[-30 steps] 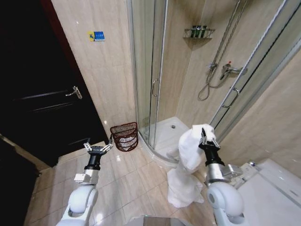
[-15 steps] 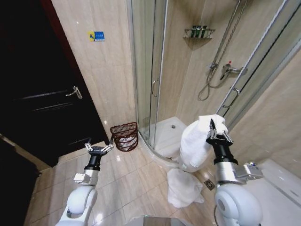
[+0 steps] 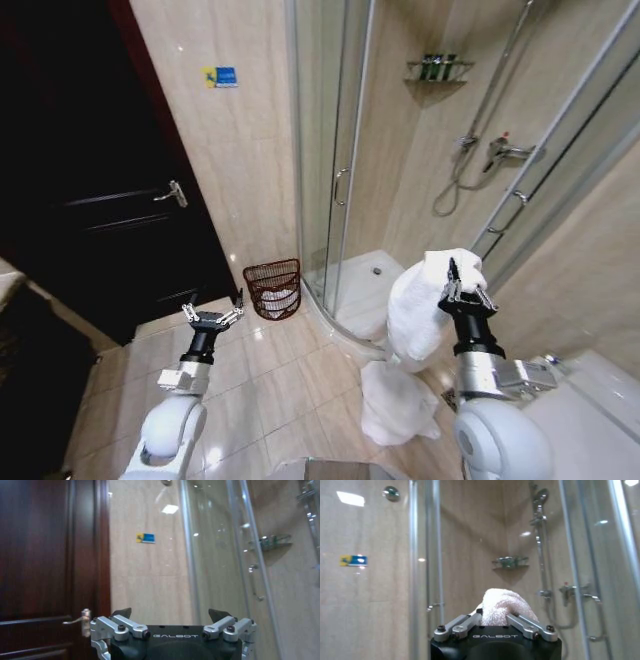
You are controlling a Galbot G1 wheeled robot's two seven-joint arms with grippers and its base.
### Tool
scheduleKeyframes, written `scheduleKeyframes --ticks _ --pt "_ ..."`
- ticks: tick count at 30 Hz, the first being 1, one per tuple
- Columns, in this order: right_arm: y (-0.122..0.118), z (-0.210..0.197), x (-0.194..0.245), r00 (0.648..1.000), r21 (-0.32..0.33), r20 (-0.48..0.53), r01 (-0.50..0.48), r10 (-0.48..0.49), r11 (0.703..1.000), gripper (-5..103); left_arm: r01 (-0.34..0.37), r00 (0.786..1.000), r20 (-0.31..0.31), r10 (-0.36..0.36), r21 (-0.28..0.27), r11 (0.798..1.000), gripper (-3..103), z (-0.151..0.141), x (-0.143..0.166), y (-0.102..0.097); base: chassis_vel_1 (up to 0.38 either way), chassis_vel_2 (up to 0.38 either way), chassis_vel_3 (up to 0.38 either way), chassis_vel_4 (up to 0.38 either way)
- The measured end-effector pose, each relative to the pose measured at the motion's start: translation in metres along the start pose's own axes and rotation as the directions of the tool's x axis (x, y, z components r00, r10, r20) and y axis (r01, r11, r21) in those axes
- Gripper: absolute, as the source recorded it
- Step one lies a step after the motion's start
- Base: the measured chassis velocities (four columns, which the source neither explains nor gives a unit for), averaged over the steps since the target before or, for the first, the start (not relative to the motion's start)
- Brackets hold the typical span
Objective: Discard the used towel into the hamper.
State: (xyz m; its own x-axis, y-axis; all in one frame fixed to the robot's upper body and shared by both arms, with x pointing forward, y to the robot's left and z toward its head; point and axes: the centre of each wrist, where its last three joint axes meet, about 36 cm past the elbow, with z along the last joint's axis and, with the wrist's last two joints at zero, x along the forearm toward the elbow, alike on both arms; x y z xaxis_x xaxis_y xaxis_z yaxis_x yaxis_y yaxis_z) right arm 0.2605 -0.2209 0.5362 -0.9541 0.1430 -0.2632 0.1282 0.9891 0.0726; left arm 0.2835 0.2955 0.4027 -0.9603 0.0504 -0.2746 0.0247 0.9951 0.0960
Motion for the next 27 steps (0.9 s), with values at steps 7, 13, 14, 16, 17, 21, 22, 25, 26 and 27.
scheduleKeyframes --ticks 7,13,14,16,17,21,22,25,26,27 --pt "0.004 0.003 0.005 1.0 0.0 0.007 0.012 -0.012 1.0 5 0.0 1.0 0.005 0.0 -0.002 1.0 100 -0.001 0.0 -0.002 0.104 0.082 0.093 0.095" --pt "0.005 0.004 0.005 0.999 0.025 0.029 0.03 -0.031 0.999 5 0.006 1.0 0.019 -0.006 -0.002 1.0 100 0.0 0.002 -0.002 0.069 0.059 0.059 0.061" --pt "0.004 0.006 0.004 0.999 0.034 0.034 0.031 -0.032 0.999 5 0.008 1.0 0.028 -0.008 -0.002 1.0 100 0.0 0.002 -0.002 0.0 0.0 0.0 0.0" --pt "0.002 0.009 0.002 0.999 0.046 0.037 0.029 -0.031 0.999 5 0.011 0.999 0.036 -0.011 0.0 1.0 100 0.001 0.002 -0.003 0.0 0.0 0.0 0.0" --pt "0.001 0.01 0.001 0.999 0.051 0.035 0.029 -0.031 0.998 5 0.013 0.999 0.039 -0.013 0.001 1.0 100 0.001 0.002 -0.003 0.0 0.0 0.0 0.0" --pt "-0.002 0.016 0.002 0.999 0.062 0.022 0.035 -0.037 0.997 5 0.012 0.999 0.042 -0.012 0.001 1.0 100 0.001 0.002 -0.004 0.0 0.0 0.0 0.0" --pt "-0.002 0.018 0.002 0.999 0.064 0.021 0.038 -0.039 0.997 5 0.011 0.999 0.043 -0.011 0.001 1.0 100 0.001 0.002 -0.004 0.0 0.0 0.0 0.0" --pt "-0.003 0.023 0.002 0.999 0.07 0.026 0.037 -0.039 0.997 5 0.011 0.999 0.045 -0.011 0.001 1.0 100 0.0 0.002 -0.004 0.0 0.0 0.0 0.0" --pt "-0.003 0.025 0.002 0.999 0.073 0.027 0.036 -0.038 0.997 5 0.011 0.999 0.046 -0.011 0.001 1.0 100 0.0 0.002 -0.004 0.0 0.0 0.0 0.0" --pt "-0.003 0.025 0.002 0.999 0.073 0.027 0.036 -0.038 0.997 5 0.011 0.999 0.046 -0.011 0.001 1.0 100 0.0 0.002 -0.004 0.0 0.0 0.0 0.0"
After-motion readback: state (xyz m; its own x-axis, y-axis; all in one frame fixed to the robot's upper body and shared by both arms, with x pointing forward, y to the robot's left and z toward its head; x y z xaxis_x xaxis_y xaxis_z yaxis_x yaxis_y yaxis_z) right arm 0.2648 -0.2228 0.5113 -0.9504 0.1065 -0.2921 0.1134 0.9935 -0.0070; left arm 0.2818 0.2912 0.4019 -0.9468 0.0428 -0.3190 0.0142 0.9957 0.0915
